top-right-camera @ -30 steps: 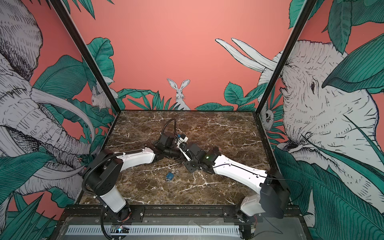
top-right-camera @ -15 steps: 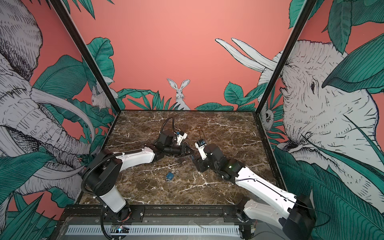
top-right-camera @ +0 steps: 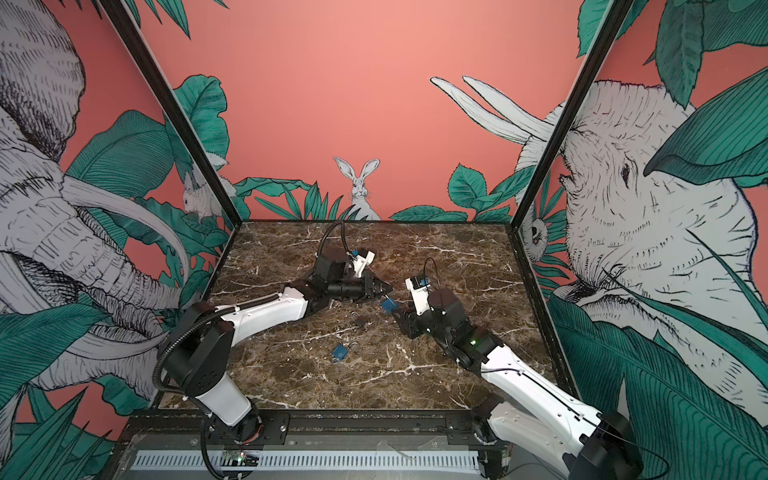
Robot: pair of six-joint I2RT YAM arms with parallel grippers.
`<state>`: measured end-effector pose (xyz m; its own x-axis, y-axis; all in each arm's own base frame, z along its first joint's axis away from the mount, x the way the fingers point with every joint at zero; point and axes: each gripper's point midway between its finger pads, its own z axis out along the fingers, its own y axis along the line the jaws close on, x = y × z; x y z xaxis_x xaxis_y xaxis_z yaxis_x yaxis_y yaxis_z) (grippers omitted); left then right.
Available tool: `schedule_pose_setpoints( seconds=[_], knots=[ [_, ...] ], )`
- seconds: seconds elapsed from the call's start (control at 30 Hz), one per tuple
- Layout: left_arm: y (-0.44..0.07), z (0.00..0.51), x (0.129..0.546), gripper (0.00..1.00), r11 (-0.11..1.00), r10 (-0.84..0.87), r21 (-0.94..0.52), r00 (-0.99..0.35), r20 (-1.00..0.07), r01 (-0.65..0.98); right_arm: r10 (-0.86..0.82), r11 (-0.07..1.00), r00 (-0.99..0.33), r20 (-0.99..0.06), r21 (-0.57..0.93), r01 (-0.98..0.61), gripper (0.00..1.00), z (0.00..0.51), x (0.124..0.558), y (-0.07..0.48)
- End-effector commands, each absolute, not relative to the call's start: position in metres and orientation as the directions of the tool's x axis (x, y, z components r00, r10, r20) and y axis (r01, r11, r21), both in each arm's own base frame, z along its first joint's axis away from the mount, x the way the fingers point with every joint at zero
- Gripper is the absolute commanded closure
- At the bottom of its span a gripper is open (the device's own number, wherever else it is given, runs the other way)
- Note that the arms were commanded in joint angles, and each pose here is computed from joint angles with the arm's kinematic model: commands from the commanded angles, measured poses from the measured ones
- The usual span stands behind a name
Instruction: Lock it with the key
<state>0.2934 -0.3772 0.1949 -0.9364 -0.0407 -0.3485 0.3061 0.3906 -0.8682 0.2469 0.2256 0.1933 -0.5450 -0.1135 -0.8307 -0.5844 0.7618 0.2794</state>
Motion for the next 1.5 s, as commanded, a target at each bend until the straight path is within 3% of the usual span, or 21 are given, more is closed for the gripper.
schedule_pose_setpoints(
  seconds=[0.0, 0.53, 0.8, 1.47],
  knots=[
    [-0.371, 0.241, 0.289, 1.0, 0.347, -0.078, -0.864, -0.907, -0.414, 0.364, -0.106, 0.73, -0.485, -0.868, 0.263, -0.63, 0.43, 0.212, 0.255, 0.237],
    [-0.364, 0.257, 0.281, 1.0, 0.347, -0.086, -0.866, -0.908, -0.411, 0.359, -0.106, 0.684, -0.425, -0.899, 0.244, -0.687, 0.53, 0.224, 0.262, 0.253],
    [-0.365, 0.263, 0.282, 1.0, 0.335, -0.088, -0.868, -0.906, -0.415, 0.365, -0.12, 0.683, -0.42, -0.899, 0.233, -0.692, 0.65, 0.222, 0.27, 0.26],
    [-0.368, 0.264, 0.283, 1.0, 0.315, -0.094, -0.88, -0.911, -0.402, 0.356, -0.159, 0.695, -0.417, -0.895, 0.199, -0.691, 0.67, 0.215, 0.282, 0.265]
  ],
)
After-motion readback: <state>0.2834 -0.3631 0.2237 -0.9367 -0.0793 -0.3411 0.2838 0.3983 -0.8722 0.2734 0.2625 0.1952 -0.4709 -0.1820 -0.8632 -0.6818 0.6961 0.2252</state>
